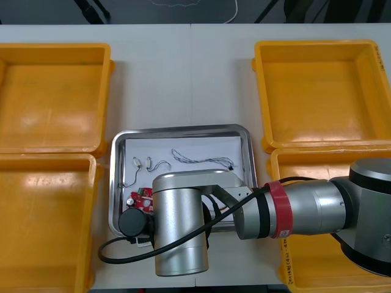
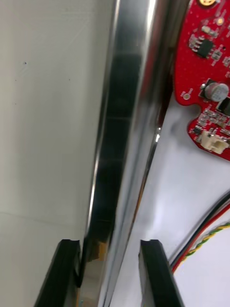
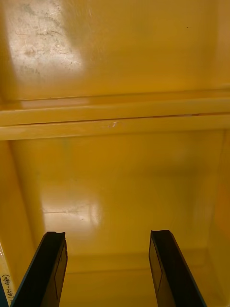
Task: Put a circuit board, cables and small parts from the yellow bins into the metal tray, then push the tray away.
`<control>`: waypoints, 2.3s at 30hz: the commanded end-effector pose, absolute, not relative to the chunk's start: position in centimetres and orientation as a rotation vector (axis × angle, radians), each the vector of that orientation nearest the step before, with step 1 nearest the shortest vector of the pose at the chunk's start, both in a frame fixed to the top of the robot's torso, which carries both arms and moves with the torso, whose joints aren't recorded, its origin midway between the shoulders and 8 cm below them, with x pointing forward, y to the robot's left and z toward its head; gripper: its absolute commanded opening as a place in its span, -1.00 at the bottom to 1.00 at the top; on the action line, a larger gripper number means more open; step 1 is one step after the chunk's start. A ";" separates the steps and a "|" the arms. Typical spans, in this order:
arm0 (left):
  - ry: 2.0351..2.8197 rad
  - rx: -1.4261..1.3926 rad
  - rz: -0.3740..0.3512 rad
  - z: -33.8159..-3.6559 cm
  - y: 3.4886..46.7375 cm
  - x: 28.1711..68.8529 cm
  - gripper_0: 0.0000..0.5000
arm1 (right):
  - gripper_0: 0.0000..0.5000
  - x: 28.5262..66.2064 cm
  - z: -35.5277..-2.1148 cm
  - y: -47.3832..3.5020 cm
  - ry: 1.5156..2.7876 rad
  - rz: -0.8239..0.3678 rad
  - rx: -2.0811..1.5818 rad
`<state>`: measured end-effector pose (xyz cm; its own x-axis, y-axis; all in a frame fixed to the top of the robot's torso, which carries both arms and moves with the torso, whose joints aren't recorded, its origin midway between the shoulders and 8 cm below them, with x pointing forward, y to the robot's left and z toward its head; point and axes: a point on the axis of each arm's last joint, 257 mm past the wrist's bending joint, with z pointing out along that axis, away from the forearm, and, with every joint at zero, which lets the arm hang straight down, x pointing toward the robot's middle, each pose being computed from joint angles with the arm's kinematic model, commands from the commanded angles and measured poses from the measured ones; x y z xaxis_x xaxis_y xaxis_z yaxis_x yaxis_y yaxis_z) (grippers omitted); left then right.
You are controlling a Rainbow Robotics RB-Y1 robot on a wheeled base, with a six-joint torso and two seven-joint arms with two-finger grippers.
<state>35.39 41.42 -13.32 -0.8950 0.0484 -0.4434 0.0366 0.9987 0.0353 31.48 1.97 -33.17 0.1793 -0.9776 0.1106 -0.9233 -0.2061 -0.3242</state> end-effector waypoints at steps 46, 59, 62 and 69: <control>2.661 0.177 0.138 -11.9 42.7 35.0 1.00 | -1.00 38.5 -24.8 3.1 1.964 -0.514 -1.928; 2.661 0.177 0.138 -11.9 42.7 35.0 1.00 | -1.00 41.4 -22.8 3.2 1.976 -0.538 -1.851; 2.661 0.177 0.138 -11.9 42.7 35.0 1.00 | -1.00 42.0 -22.2 3.5 1.980 -0.528 -1.830; 2.661 0.177 0.138 -11.9 42.7 35.0 1.00 | -1.00 43.6 -20.9 4.4 1.944 -0.540 -1.797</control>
<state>35.39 41.42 -13.32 -0.8950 0.0485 -0.4434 0.0366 0.9987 0.0353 42.30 1.63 -24.26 -0.1084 -0.9941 -0.0070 -0.8569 0.0971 -0.5062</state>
